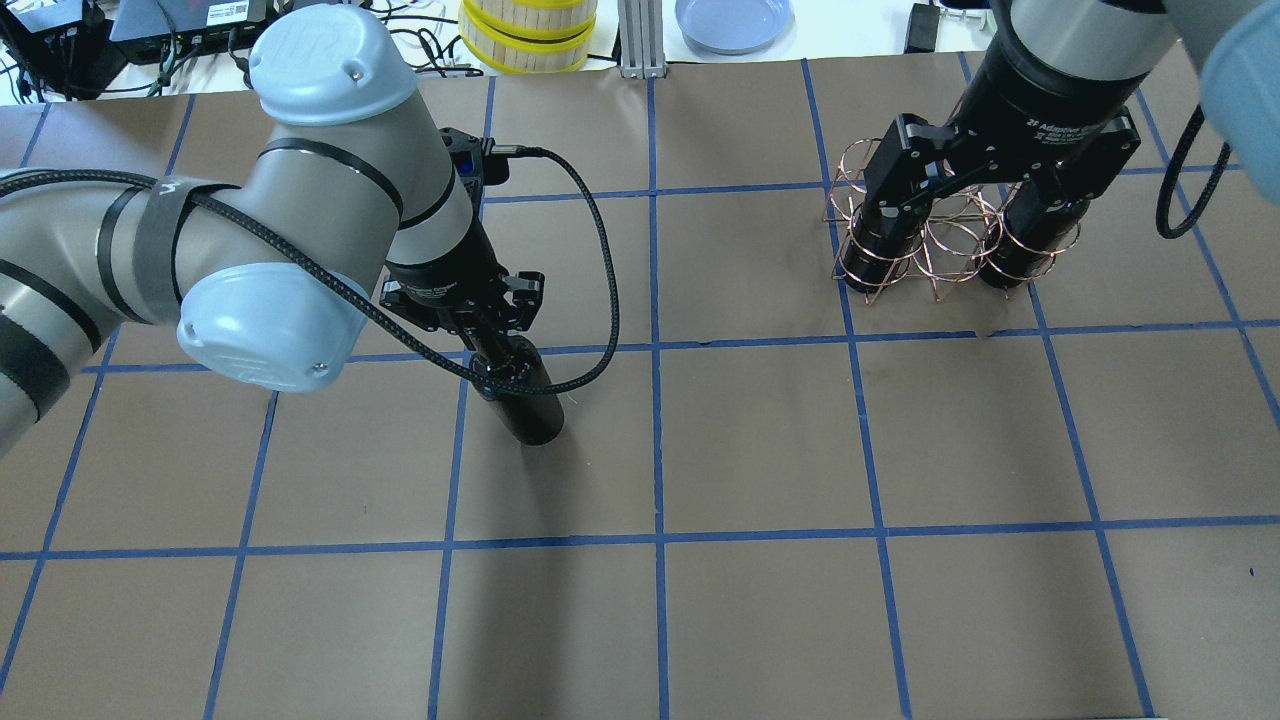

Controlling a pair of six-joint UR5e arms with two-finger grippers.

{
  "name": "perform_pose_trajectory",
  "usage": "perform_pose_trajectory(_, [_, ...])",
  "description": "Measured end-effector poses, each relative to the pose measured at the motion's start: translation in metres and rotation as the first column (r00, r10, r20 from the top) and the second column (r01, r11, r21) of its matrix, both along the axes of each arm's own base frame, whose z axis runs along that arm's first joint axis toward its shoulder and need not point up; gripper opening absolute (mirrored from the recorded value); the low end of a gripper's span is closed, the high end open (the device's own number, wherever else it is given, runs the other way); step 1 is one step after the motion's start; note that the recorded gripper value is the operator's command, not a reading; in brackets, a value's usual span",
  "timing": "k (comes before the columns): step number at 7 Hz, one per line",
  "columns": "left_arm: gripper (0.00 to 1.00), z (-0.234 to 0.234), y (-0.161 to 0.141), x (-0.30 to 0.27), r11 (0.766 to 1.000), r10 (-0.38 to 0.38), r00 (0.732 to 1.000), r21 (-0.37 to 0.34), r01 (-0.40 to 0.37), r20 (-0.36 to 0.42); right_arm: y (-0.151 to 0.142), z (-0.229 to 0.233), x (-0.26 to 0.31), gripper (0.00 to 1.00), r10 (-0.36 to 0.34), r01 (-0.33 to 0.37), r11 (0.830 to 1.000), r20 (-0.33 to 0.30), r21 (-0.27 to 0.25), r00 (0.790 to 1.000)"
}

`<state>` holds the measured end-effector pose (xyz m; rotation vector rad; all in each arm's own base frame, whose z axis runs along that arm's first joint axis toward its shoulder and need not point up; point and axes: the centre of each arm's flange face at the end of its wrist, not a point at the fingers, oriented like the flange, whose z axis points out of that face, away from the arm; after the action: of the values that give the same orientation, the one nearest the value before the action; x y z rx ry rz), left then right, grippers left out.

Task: Place wine into wine basket
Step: 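Lower the bottle upright onto the table center with the left gripper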

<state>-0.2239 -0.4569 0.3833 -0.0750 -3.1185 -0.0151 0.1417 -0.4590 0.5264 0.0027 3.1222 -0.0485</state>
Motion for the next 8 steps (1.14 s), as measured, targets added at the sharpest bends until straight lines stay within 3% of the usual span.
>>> perform_pose_trajectory(8, [0.0,-0.008,0.023,-0.004,0.996,0.073,0.997,0.056,-0.074,0.01,0.0,0.0,0.0,1.0,0.001,-0.001,1.0,0.001,0.0,1.0])
